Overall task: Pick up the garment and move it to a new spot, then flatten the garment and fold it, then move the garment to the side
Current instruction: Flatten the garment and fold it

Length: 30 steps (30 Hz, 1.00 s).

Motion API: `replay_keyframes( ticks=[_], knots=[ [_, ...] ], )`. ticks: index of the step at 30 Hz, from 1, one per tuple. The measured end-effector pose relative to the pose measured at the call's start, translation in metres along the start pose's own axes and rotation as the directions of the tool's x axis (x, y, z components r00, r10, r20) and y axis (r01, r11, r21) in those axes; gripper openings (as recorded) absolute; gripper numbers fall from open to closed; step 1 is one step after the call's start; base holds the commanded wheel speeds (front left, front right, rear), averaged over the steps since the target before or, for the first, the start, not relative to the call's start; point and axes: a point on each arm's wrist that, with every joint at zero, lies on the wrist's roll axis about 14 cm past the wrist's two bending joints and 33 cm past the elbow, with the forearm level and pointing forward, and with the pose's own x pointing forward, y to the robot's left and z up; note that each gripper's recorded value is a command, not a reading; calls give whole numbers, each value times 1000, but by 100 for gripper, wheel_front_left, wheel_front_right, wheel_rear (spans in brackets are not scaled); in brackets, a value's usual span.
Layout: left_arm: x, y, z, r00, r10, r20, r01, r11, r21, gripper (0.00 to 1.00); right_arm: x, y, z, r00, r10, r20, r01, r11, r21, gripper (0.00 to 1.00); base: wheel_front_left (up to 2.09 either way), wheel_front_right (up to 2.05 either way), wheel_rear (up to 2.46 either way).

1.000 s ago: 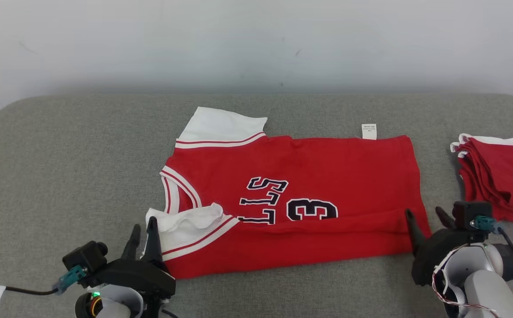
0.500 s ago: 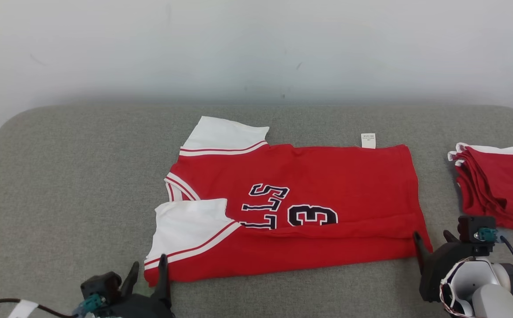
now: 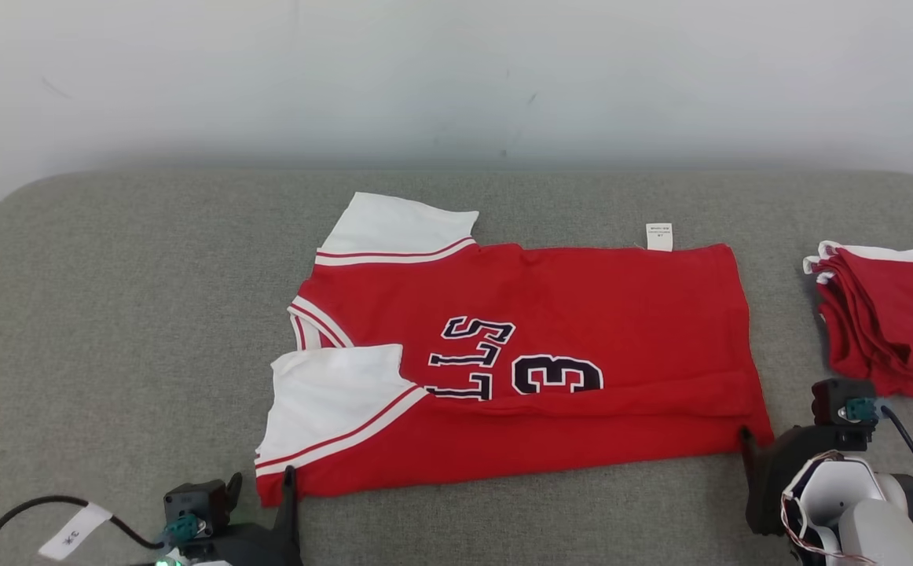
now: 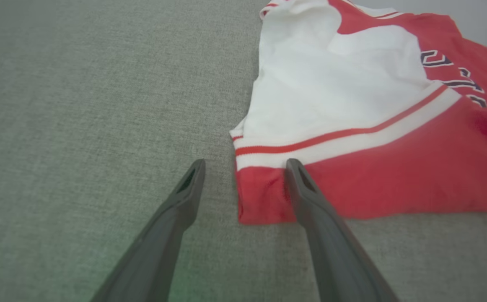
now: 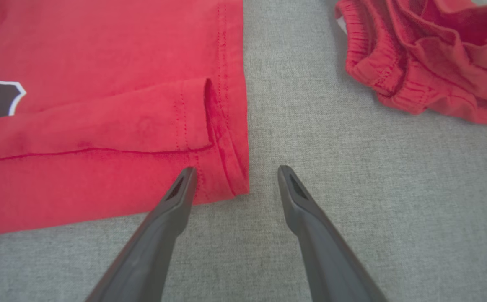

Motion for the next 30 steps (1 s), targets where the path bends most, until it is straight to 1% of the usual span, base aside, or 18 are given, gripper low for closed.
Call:
replay_keyframes(
  ticks=[9,14,21,22,23,26,30],
  knots=[
    [7,-1,-9,999,-14,-47,15,999,35,100,9,3,-3,999,0,-49,1,1000,16,100,0,0,0],
    [11,-2,-8,999,-18,-51,20,999,36,100,15,6,8,1000,6,-25,-6,1000,16,100,0,0,0],
    [12,-3,-9,999,-19,-51,20,999,25,100,17,16,7,998,26,-61,-28,999,-30,100,0,0,0],
    [12,-3,-9,999,-18,-51,19,1000,25,100,16,16,8,997,27,-65,-30,999,-38,96,0,0,0],
    [12,-3,-10,998,-17,-53,18,1000,24,99,16,17,7,997,28,-71,-31,999,-43,81,0,0,0],
    [13,-3,-11,998,-17,-57,18,1000,21,95,15,16,6,996,26,-88,-30,999,-45,45,0,0,0],
    [13,-4,-12,998,-16,-58,17,1000,19,93,14,14,3,995,19,-103,-25,998,-54,37,0,0,0]
  ],
)
